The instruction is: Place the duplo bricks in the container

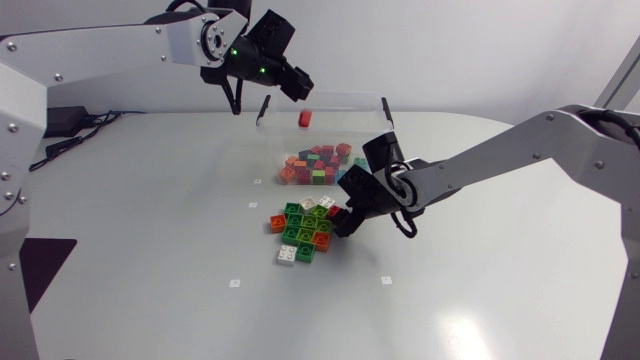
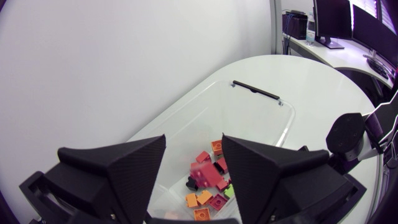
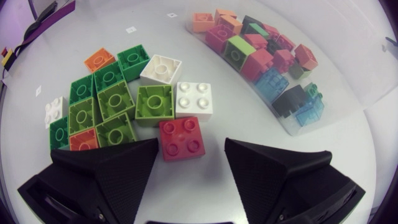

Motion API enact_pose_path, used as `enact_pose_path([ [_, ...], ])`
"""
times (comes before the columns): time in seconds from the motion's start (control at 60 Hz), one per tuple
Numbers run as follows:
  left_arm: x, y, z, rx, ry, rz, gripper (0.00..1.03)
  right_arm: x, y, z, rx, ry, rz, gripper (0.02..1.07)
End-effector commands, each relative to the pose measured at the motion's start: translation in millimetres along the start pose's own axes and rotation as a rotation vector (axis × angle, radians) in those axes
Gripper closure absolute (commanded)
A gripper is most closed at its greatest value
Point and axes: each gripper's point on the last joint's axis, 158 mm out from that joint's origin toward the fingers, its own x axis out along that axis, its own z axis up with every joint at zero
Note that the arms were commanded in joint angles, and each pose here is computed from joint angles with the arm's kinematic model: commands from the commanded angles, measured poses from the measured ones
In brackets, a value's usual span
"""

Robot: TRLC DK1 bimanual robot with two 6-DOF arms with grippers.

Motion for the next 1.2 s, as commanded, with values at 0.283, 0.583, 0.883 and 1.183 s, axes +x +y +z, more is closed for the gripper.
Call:
enact_pose_path([
  [0.283, -25, 2, 4, -0.022, 0.007, 0.013, 0.11, -21, 15, -5, -0.017, -0.01, 0.024, 0.72],
  [0.583, -78, -19, -38, 0.06, 0.082, -0.017, 0.11, -70, 19, 11, -0.008, -0.076, -0.004, 0.72],
  [0.883, -95, -67, -131, 0.182, 0.262, -0.163, 0.11, -124, 10, 42, 0.017, -0.159, -0.048, 0.73],
  [1.183, -95, -89, -199, 0.256, 0.357, -0.283, 0.11, -167, -5, 78, 0.074, -0.251, -0.091, 0.73],
])
